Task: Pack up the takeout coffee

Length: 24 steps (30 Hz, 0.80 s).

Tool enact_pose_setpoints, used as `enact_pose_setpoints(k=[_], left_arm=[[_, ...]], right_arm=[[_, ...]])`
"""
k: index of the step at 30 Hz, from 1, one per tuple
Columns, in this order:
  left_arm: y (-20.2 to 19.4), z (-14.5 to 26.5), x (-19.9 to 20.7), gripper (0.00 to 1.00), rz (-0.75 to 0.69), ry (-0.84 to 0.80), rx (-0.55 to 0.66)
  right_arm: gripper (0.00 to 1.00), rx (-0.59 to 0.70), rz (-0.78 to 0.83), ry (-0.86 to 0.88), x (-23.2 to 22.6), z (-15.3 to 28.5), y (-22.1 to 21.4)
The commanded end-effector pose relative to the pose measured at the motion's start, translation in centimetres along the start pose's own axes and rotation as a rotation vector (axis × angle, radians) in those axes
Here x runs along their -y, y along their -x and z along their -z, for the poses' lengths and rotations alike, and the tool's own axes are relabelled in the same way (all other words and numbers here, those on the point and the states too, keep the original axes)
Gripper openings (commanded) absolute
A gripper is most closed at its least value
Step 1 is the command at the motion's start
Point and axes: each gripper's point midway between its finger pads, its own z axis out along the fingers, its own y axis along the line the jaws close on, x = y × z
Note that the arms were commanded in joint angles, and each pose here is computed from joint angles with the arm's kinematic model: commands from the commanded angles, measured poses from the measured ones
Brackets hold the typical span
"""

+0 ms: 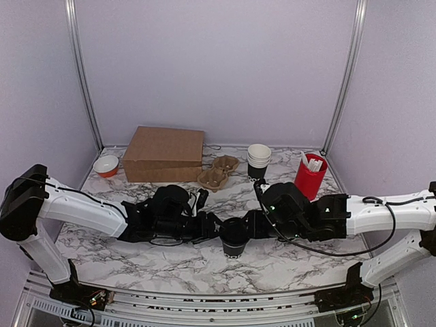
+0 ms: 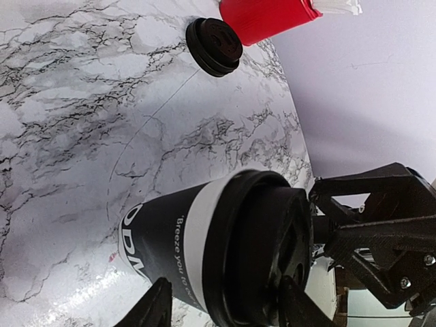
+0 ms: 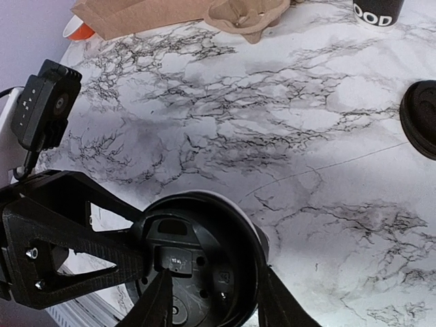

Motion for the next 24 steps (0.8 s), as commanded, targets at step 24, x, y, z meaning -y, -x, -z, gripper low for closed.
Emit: enact_pose_setpoints(k=[24], left_arm=[[0.4, 0.2, -2.9, 0.53, -0.025, 0.153, 0.012]], right_arm=[[0.31, -0.132, 0.125, -0.146, 2.2, -2.9, -2.6]])
